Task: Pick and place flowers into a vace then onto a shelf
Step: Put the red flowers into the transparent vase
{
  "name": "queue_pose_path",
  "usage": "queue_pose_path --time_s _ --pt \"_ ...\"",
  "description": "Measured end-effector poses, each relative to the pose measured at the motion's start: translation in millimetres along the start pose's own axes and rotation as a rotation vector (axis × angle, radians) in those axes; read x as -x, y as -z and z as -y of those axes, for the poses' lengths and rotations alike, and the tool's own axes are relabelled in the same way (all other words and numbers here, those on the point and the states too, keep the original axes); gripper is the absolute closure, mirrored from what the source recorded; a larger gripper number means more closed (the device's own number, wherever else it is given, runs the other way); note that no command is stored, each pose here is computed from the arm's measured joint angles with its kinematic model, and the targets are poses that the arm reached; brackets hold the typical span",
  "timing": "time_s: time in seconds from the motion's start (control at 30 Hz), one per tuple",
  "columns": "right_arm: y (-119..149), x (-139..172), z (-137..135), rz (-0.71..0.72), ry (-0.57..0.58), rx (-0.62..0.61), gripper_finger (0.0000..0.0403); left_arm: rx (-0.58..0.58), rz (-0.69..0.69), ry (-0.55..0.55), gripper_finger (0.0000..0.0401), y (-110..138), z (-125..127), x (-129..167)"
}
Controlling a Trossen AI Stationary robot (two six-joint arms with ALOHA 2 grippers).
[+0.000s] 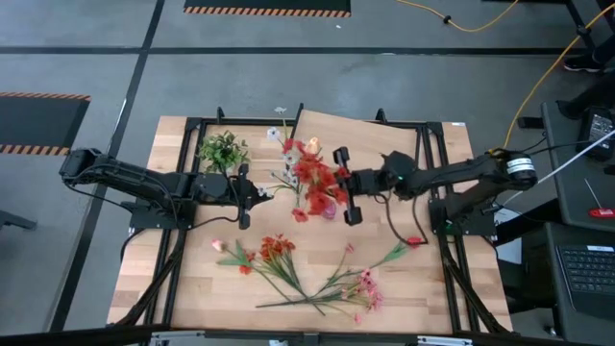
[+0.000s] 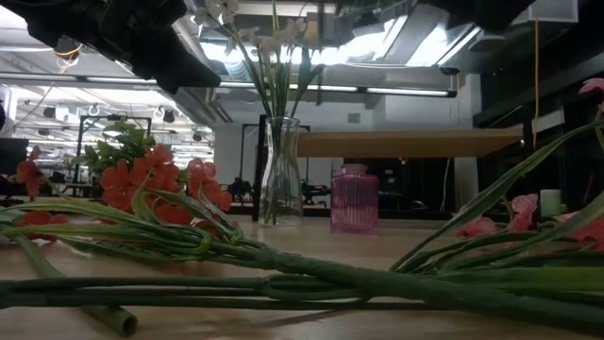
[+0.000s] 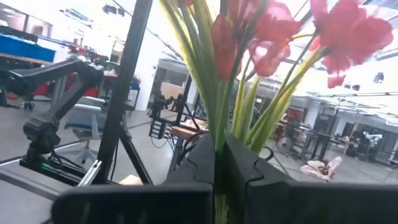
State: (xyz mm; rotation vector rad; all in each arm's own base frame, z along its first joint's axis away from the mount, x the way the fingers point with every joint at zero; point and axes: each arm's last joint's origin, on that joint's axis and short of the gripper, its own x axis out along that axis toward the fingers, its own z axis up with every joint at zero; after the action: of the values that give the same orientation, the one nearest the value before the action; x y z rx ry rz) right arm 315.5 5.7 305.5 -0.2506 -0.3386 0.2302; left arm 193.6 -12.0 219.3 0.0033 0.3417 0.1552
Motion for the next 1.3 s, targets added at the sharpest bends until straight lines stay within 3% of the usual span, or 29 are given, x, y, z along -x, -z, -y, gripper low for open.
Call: queue_pose_path --time_s 0.4,0.7,0.93,1.3 --pt "15 -16 36 0.081 0.039 0.017 0.0395 -0.042 0.0 0.0 0.0399 0 0 0" --pt "44 -15 52 0.047 0.082 -0.023 0.0395 -0.044 0.0 0.0 0.0395 0 0 0" --pt "57 -16 51 0.011 0.082 -0.059 0.0395 -0.044 0.0 0.0 0.0398 0 0 0" --pt "77 9 38 0.0 0.158 -0.06 0.0395 -0.075 0.01 0.003 0.0399 -1 0 0"
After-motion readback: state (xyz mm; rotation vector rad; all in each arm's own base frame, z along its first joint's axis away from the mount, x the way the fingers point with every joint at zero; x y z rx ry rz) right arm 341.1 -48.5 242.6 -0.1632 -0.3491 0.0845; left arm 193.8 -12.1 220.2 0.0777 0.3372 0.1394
